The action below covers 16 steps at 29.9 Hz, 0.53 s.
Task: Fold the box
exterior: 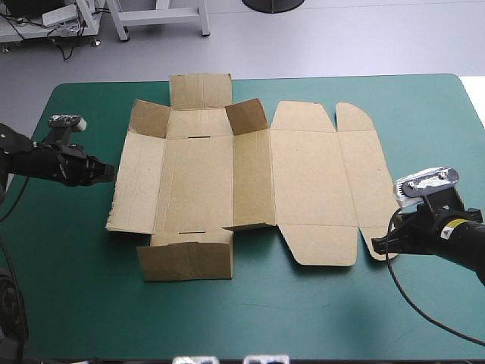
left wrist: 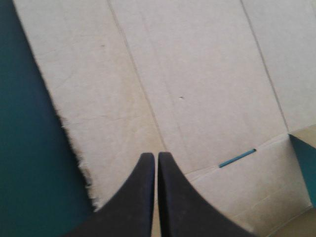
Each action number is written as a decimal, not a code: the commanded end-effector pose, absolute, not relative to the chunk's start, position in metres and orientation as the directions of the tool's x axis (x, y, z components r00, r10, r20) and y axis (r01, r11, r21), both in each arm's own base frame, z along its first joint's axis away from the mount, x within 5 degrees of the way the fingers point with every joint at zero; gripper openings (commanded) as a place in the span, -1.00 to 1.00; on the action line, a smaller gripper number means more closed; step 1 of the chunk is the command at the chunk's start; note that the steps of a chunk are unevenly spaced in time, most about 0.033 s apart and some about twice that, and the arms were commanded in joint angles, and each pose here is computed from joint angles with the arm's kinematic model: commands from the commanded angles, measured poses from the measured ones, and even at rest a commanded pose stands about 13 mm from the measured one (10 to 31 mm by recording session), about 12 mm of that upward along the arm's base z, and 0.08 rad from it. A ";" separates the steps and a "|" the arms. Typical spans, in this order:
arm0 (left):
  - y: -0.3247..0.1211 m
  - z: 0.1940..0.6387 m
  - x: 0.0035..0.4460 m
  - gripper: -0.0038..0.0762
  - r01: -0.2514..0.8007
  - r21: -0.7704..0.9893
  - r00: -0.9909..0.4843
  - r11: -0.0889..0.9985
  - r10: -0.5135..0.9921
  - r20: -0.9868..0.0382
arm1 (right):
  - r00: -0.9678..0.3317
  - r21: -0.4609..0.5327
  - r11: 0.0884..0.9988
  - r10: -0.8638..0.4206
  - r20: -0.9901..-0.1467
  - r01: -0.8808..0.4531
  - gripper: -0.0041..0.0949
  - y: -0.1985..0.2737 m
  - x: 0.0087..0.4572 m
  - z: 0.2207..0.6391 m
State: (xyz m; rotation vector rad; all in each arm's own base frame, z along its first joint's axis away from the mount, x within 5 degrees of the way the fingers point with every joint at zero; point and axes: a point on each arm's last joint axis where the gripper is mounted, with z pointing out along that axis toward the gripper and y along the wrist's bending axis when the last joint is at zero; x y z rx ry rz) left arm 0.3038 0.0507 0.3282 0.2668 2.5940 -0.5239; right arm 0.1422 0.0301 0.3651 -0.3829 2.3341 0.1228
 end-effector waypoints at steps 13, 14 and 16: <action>0.126 0.286 0.321 -0.64 0.189 -0.460 -0.877 0.868 -0.062 -0.477 | -0.597 -0.013 0.948 -0.210 -0.774 -0.317 -0.96 0.033 0.144 0.381; 0.127 0.280 0.324 -0.50 0.177 -0.485 -0.886 0.857 -0.075 -0.457 | -0.597 -0.013 0.948 -0.210 -0.774 -0.317 -0.96 0.033 0.144 0.381; 0.128 0.267 0.327 -0.24 0.165 -0.526 -0.906 0.834 -0.082 -0.415 | -0.597 -0.011 0.948 -0.209 -0.775 -0.318 -0.96 0.033 0.144 0.381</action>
